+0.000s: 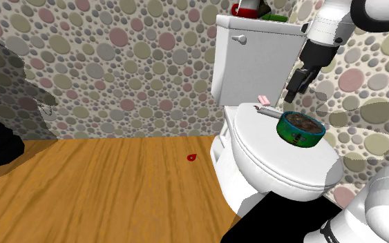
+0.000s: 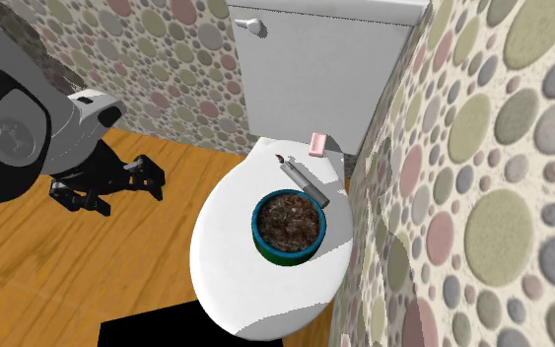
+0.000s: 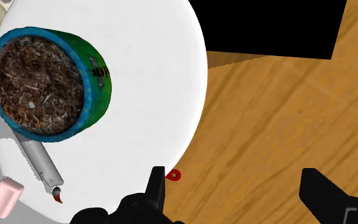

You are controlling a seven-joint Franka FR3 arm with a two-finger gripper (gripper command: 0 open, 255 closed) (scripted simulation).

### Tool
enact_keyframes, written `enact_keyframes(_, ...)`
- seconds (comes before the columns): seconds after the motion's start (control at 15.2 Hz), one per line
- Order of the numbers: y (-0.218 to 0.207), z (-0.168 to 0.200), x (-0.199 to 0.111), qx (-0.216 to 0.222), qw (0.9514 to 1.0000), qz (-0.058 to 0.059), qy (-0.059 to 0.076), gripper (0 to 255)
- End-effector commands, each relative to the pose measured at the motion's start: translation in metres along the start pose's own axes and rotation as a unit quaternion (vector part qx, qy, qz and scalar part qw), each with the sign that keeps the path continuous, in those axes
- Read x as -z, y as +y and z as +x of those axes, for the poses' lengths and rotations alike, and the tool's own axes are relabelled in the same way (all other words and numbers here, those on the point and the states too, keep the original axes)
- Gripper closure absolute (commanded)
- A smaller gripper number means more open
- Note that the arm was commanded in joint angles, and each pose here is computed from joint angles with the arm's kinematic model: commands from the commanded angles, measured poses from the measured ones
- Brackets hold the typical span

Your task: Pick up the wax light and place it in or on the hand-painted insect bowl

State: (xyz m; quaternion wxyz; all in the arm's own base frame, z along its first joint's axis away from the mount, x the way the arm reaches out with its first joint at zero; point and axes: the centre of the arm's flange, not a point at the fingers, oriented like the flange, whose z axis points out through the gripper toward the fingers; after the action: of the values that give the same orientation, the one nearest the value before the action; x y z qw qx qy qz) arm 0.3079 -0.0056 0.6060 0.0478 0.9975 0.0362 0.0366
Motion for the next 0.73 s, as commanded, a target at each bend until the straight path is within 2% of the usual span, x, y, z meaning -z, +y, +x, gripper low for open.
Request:
enact_keyframes(0.0, 0.0, 0.0, 0.0, 0.0, 1.0, 0.0, 0.0, 0)
enact_keyframes(0.66, 0.111, 0.026, -0.074, 0.043, 0.999, 0.016, -0.004, 0)
